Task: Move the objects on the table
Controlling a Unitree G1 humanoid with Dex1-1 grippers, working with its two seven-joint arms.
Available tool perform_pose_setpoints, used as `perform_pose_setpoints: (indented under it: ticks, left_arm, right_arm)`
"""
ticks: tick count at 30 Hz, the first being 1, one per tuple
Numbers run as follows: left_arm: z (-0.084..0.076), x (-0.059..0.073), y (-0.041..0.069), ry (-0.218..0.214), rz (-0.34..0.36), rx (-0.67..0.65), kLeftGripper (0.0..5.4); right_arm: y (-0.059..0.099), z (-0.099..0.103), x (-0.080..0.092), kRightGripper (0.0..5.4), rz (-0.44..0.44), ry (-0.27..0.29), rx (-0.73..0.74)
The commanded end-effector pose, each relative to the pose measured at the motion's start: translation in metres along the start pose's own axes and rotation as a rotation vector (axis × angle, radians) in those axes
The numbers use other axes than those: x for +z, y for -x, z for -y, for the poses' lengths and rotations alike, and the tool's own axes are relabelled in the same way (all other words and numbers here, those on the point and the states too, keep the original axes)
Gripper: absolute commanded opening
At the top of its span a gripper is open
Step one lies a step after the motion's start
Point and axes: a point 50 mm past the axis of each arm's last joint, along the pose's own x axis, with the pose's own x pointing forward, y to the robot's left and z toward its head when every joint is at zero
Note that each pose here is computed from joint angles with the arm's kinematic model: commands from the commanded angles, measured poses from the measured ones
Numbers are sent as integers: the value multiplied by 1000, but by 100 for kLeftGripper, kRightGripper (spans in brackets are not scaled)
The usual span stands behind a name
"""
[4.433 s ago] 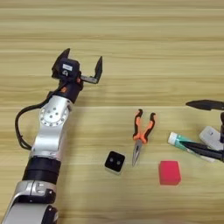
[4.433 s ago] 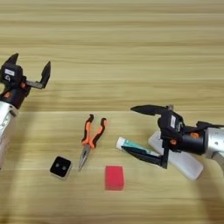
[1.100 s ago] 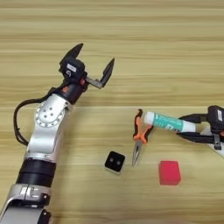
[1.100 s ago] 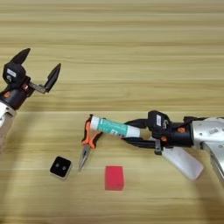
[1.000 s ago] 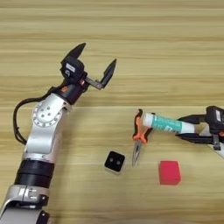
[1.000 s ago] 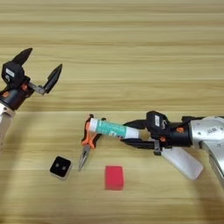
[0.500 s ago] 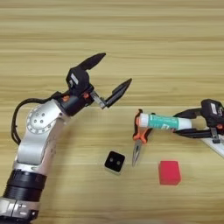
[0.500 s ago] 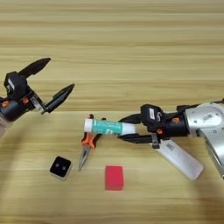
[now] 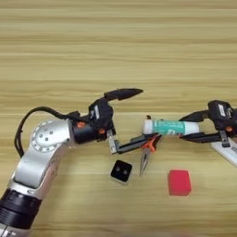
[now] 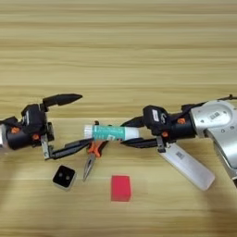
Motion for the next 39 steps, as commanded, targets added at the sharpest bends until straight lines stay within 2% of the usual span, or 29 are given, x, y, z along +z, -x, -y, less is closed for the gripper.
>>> perform_pose_setpoints:
  ticks: [1,12,27,39]
  left_arm:
    - [6,1,-1,16,-11,-60,540]
    - [10,-6,-7,43,-33,-114,540]
    - [12,-13,-10,52,-51,-121,540]
    - [12,-14,-11,54,-52,-129,421]
  right_arm:
    - [2,3,6,170,-23,31,12]
    - [-1,2,11,170,-16,44,39]
    - [-6,-1,24,170,17,82,57]
    - [-3,1,28,170,27,98,41]
